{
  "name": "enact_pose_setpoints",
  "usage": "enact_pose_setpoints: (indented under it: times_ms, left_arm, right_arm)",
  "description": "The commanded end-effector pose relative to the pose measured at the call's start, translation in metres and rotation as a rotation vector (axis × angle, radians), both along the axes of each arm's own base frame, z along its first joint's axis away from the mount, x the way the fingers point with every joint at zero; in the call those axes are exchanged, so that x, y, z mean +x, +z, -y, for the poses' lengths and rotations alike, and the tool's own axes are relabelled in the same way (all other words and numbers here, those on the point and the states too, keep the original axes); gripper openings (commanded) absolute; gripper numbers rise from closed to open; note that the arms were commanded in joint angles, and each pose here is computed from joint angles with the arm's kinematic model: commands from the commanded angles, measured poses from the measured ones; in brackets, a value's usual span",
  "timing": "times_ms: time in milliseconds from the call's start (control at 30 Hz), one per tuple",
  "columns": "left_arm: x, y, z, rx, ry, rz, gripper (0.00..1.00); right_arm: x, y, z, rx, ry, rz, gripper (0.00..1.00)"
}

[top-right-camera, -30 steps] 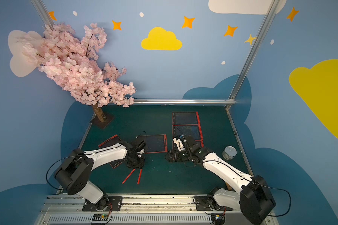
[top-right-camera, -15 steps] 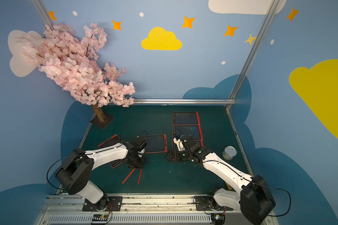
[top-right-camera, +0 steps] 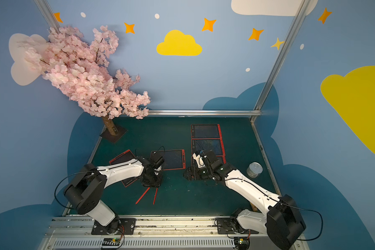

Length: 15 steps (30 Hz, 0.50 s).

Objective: Place the stylus back onto the writing tablet
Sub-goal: Pick up the stylus from the center of the board.

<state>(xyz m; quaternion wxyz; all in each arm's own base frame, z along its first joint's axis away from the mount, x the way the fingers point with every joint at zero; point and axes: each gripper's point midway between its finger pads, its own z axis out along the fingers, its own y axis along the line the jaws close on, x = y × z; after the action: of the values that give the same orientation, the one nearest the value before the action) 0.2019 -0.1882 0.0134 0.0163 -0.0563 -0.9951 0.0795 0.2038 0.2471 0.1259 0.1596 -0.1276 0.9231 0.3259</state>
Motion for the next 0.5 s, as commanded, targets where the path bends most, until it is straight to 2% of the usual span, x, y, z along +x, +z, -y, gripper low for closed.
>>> enact_pose_setpoints:
  times_ms: [0, 167, 300, 467]
  left_arm:
    - [-0.003, -0.011, -0.003, 0.032, -0.002, -0.018, 0.03]
    - [-0.003, -0.009, -0.002, 0.024, 0.004, -0.021, 0.03]
    - [0.004, 0.003, 0.010, -0.032, 0.003, -0.001, 0.03]
    - [0.016, 0.024, 0.028, -0.133, 0.010, 0.037, 0.03]
  right_arm:
    - [-0.005, -0.001, 0.004, -0.013, 0.000, 0.001, 0.94]
    - [-0.005, 0.000, 0.003, -0.006, 0.004, 0.001, 0.93]
    - [-0.004, 0.003, 0.005, -0.008, -0.012, 0.012, 0.94]
    - [0.005, 0.008, 0.028, -0.065, -0.156, 0.038, 0.98]
